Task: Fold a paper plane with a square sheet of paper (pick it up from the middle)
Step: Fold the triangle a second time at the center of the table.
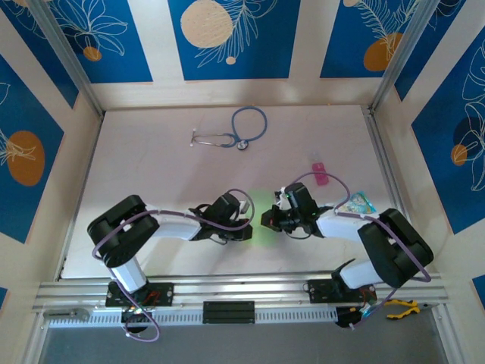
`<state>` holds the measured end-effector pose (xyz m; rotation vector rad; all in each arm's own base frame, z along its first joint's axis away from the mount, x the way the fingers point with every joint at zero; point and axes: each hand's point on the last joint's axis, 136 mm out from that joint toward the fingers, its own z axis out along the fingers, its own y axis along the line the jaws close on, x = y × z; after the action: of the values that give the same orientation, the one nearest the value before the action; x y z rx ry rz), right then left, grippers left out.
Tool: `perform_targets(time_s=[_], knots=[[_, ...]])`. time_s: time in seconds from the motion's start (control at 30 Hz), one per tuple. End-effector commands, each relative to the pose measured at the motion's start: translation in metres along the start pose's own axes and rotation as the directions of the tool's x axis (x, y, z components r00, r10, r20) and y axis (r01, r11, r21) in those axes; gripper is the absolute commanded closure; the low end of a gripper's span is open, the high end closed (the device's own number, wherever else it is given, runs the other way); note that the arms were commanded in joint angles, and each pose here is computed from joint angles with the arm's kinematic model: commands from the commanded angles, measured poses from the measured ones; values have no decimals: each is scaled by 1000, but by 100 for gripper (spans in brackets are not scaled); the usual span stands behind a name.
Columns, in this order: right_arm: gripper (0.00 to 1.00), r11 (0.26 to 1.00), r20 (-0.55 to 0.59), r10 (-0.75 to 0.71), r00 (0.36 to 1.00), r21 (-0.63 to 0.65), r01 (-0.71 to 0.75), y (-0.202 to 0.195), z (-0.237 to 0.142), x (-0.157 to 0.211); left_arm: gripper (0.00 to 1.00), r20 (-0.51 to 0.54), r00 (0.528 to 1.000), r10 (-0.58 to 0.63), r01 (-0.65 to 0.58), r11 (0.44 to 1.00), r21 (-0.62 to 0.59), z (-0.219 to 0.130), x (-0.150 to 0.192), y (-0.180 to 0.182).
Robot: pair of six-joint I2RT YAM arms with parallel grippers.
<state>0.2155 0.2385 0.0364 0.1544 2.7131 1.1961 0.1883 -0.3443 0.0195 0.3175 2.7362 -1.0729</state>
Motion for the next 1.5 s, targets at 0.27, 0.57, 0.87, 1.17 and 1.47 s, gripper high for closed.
perform_targets(time_s=[0.27, 0.57, 0.87, 1.17, 1.47], knots=[[100, 993, -70, 38, 997, 114, -30, -33, 18, 20, 100, -61, 997, -50, 44, 994, -96, 3, 22, 28], [100, 991, 35, 87, 996, 102, -91, -41, -1, -12, 100, -63, 996, -60, 54, 993, -102, 4, 26, 33], [99, 980, 118, 174, 978, 76, -184, -57, -20, -43, 100, -62, 996, -62, 55, 993, -100, 4, 25, 33], [98, 990, 127, 132, 983, 25, -136, -28, -37, -45, 100, -12, 994, -111, 109, 991, -79, 4, 20, 28], [80, 982, 106, 159, 981, 87, -169, -26, -50, -16, 95, 129, 989, -71, 76, 996, -35, -14, -7, -11]])
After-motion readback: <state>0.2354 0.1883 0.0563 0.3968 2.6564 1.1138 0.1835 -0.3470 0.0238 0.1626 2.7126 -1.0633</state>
